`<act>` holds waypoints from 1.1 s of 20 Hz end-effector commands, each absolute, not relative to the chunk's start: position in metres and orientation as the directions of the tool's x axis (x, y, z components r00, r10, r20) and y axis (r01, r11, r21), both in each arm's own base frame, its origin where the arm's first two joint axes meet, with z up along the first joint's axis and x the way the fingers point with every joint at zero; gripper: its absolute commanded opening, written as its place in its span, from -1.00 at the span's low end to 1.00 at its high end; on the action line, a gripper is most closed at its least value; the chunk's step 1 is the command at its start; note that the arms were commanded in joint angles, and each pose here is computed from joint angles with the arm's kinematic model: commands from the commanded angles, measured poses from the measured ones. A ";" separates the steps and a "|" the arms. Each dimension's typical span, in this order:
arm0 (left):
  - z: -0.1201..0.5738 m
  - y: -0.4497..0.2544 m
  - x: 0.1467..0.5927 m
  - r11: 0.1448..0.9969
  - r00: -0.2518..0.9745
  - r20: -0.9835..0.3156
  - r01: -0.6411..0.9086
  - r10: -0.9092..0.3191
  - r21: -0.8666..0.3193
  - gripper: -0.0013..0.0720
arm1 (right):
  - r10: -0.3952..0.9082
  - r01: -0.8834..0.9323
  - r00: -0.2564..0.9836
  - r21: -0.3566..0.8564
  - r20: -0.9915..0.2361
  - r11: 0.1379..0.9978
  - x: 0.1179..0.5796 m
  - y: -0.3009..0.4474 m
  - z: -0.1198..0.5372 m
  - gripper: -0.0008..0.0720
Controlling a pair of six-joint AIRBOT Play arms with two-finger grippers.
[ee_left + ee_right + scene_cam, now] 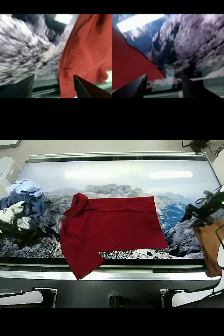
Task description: Fold the clothes and pants, and hang the long-sleeved shirts on hangers.
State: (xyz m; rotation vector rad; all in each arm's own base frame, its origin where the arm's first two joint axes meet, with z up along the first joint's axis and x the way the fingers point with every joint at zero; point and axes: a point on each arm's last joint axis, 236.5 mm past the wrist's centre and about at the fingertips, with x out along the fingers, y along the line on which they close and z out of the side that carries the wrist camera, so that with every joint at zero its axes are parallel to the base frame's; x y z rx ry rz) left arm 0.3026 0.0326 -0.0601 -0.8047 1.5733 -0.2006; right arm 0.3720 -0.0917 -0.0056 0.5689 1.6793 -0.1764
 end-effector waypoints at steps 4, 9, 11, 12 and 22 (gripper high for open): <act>-0.093 -0.022 0.292 0.604 0.125 -0.676 -0.354 -0.726 -0.714 0.48 | 0.364 0.446 -0.127 0.275 -0.923 0.852 0.348 -0.068 -0.013 0.42; -0.094 -0.050 0.291 0.619 0.067 -0.666 -0.310 -0.743 -0.721 0.47 | 0.379 0.445 -0.142 0.284 -0.914 0.850 0.344 -0.065 -0.011 0.42; -0.094 -0.057 0.290 0.624 0.048 -0.664 -0.297 -0.746 -0.722 0.47 | 0.380 0.445 -0.144 0.283 -0.914 0.849 0.344 -0.065 -0.011 0.41; -0.094 -0.059 0.289 0.627 0.039 -0.664 -0.292 -0.747 -0.722 0.47 | 0.380 0.445 -0.144 0.283 -0.914 0.850 0.344 -0.065 -0.011 0.41; -0.085 -0.077 0.274 0.626 -0.043 -0.637 -0.246 -0.770 -0.740 -0.89 | 0.355 0.452 -0.185 0.241 -0.917 0.859 0.332 -0.069 -0.023 0.41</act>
